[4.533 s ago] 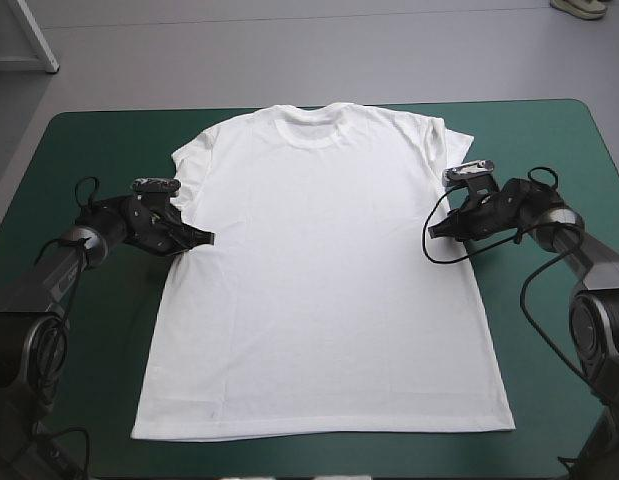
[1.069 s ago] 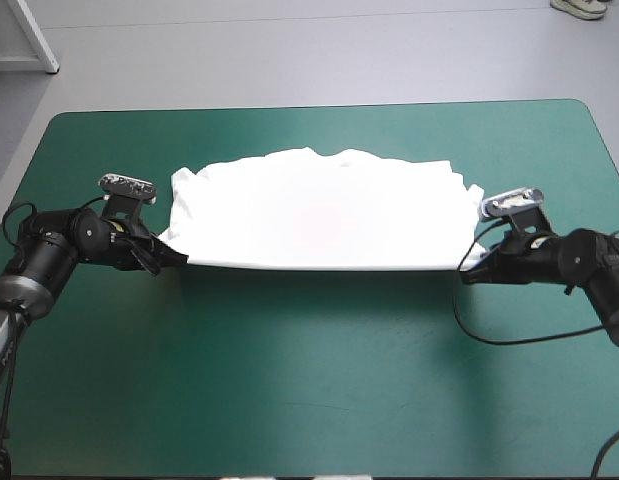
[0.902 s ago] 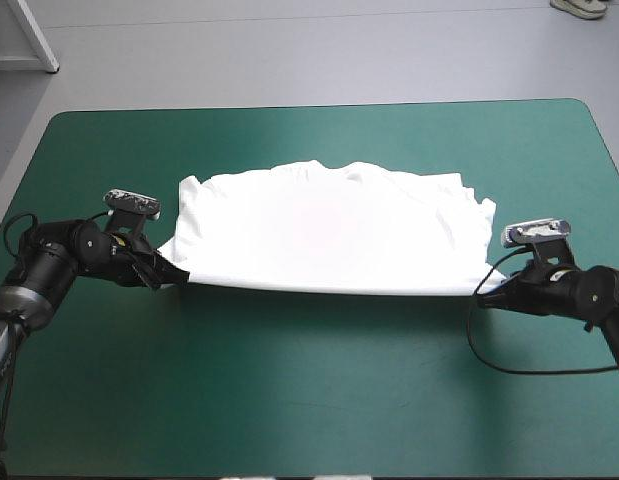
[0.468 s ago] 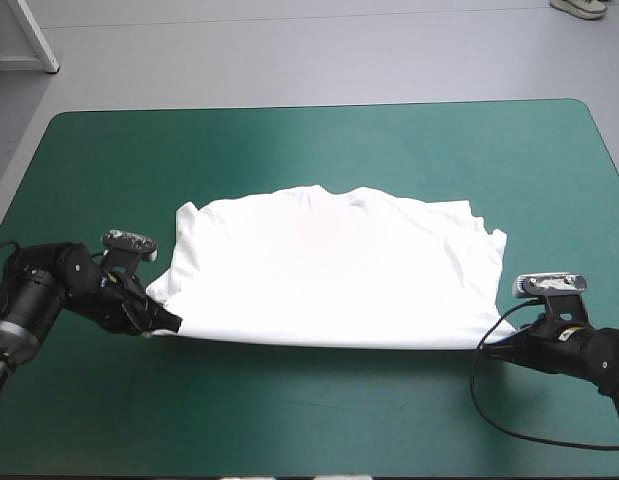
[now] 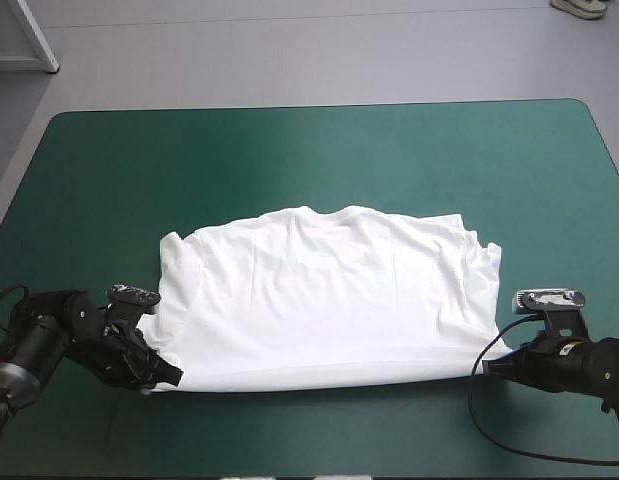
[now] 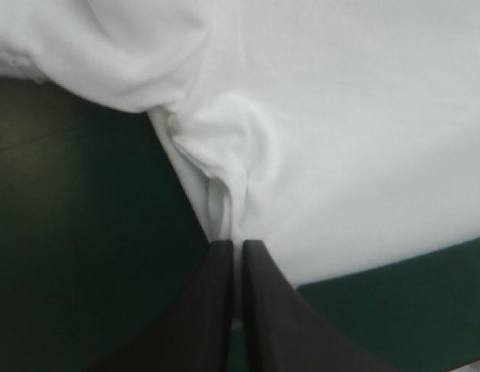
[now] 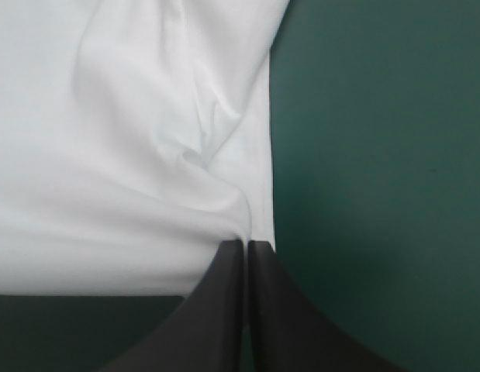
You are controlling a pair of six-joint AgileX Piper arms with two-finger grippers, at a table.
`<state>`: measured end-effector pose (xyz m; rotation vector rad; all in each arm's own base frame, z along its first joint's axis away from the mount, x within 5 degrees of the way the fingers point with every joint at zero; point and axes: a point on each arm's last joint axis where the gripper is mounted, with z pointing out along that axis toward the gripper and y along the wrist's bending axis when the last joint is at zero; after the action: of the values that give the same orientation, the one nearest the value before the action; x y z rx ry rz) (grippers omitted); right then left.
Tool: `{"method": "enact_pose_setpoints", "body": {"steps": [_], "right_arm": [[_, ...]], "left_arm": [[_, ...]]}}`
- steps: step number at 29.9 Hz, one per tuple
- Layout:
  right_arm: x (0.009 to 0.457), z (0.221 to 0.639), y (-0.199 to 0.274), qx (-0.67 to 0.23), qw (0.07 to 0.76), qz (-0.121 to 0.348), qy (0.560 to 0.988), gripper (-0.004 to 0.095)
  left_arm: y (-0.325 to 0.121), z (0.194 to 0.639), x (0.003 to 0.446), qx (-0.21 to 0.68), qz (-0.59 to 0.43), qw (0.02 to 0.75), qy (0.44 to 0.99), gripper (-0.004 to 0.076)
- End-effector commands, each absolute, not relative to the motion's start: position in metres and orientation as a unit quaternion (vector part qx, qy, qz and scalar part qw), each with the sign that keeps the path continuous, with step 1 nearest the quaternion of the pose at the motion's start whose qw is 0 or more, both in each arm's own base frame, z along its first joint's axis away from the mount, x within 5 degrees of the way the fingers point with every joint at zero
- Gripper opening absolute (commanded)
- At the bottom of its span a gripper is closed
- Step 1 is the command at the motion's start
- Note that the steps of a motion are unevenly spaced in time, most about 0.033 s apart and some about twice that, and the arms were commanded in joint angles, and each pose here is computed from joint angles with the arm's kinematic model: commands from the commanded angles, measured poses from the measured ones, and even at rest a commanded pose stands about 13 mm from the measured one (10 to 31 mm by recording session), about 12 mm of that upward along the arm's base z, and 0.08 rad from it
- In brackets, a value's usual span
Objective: Fold the cloth
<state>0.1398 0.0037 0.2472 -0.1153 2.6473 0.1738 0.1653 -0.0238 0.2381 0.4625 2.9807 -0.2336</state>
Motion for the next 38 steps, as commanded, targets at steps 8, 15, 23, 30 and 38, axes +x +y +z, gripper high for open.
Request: {"method": "enact_pose_setpoints", "body": {"steps": [8,15,23,30,38], "right_arm": [[0.147,0.260,0.001,-0.044,0.290,0.051,0.955,0.0417],[0.166,0.304,-0.004,-0.044,0.413,0.021,0.909,0.0418],[0.175,0.385,-0.004,-0.042,0.552,0.009,0.833,0.0394],[0.174,0.393,0.003,-0.061,0.555,0.022,0.829,0.0371],[0.173,0.391,0.005,-0.065,0.545,0.028,0.835,0.0360]], "left_arm": [[-0.026,0.248,0.167,0.160,-0.084,0.086,0.980,0.0283],[-0.028,0.278,0.169,0.126,-0.089,0.203,0.967,0.0549],[-0.016,0.331,0.198,0.040,-0.037,0.335,0.941,0.0490],[-0.003,0.294,0.234,-0.011,-0.035,0.262,0.964,0.0472],[0.026,0.277,0.240,-0.059,-0.103,0.221,0.968,0.0405]]}}
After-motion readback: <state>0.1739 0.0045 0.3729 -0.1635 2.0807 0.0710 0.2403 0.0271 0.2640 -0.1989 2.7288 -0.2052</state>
